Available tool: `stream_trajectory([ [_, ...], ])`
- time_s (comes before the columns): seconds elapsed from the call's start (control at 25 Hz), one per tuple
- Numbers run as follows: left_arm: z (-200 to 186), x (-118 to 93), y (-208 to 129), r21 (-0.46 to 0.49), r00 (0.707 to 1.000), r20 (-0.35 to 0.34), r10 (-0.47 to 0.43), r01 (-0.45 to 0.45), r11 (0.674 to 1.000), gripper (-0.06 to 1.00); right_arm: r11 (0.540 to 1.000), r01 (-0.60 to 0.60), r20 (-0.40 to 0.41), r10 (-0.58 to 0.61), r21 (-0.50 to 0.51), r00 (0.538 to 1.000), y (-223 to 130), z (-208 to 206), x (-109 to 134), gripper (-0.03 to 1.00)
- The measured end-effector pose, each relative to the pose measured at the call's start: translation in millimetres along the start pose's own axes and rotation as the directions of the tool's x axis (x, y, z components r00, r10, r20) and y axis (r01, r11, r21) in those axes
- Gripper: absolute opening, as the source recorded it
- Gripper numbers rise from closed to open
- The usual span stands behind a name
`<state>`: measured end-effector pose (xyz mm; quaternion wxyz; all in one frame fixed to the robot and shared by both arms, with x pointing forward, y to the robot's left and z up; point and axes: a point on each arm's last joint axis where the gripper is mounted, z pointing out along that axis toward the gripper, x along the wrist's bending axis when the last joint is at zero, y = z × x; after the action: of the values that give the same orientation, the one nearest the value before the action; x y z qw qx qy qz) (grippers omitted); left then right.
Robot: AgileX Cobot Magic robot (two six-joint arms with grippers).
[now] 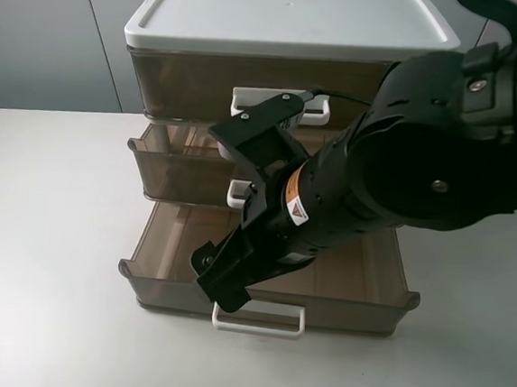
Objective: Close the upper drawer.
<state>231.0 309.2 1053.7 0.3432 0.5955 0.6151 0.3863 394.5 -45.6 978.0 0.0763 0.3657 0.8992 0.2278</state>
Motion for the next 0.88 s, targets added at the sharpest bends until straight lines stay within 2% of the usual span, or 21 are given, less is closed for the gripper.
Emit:
stream_trajectory([
  [0.24,0.0,0.0,0.0,0.000,1.000,0.000,0.000,0.000,1.000,0.74,0.999,0.035,0.026,-0.034,-0.006,0.999,1.3,4.2,-4.4,0.70],
  [0.48,0.0,0.0,0.0,0.000,1.000,0.000,0.000,0.000,1.000,0.74,0.996,0.068,0.037,-0.066,-0.065,0.997,7.8,5.0,-9.5,0.70],
  [0.72,0.0,0.0,0.0,0.000,1.000,0.000,0.000,0.000,1.000,0.74,0.996,0.076,0.065,-0.073,-0.049,0.995,8.2,14.4,-19.0,0.70],
  [0.88,0.0,0.0,0.0,0.000,1.000,0.000,0.000,0.000,1.000,0.74,0.991,0.095,0.063,-0.090,-0.092,0.994,12.7,16.1,-20.9,0.70],
])
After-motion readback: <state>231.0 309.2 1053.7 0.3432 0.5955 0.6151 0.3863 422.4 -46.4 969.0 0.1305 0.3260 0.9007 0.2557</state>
